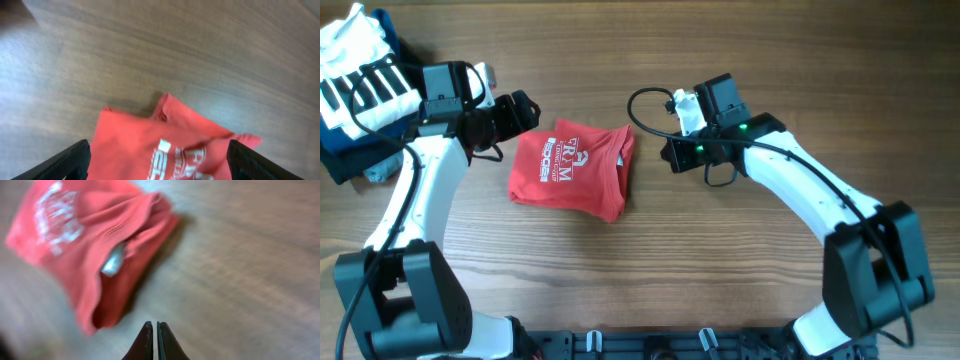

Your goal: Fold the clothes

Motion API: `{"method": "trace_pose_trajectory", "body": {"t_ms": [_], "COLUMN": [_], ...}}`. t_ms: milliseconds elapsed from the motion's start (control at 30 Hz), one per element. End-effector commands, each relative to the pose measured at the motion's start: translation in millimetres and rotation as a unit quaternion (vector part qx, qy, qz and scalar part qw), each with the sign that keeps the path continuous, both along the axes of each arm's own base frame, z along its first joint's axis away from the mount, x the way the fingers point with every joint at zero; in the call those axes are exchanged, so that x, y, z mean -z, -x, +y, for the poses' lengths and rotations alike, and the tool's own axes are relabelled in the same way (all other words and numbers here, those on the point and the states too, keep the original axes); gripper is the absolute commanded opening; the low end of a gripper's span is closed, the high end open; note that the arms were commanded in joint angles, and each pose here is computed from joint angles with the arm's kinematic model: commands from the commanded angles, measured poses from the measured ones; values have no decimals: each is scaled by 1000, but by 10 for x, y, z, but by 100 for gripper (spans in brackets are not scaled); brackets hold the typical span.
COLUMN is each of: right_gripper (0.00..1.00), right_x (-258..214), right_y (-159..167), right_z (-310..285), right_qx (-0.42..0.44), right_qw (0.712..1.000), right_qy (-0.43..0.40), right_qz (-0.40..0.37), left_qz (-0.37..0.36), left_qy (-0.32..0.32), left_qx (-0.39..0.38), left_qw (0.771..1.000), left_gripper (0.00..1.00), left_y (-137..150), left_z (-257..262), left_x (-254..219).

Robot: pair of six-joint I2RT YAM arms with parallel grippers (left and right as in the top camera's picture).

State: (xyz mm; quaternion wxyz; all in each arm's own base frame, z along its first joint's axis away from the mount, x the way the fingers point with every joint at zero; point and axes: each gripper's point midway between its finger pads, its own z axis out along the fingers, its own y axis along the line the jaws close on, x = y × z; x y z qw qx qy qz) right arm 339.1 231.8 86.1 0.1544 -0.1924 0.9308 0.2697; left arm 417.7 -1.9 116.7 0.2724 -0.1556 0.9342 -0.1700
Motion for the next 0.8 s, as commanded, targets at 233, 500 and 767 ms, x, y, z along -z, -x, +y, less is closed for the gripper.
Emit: {"method": "trace_pose_trajectory", "body": {"t_ms": [233, 500, 767], "right_gripper": [4, 4, 4], "right_x": [52, 317, 513], "right_y": [775, 930, 998], "right_z": [595, 761, 895], "right_qx": [-145, -144, -138], "right_qw": [984, 977, 964], "right_qy": [-55, -59, -100], "right_qz": [85, 144, 206], "left_qz": [23, 83, 173], "left_qy": [-14, -9, -19], "left_qx": [0, 0, -7], "left_qw": [1000, 996, 985], "left_gripper": [84, 84, 83], "left_y": [-176, -74, 252], "left_z": [73, 71, 106], "left_x": [509, 965, 1331]}}
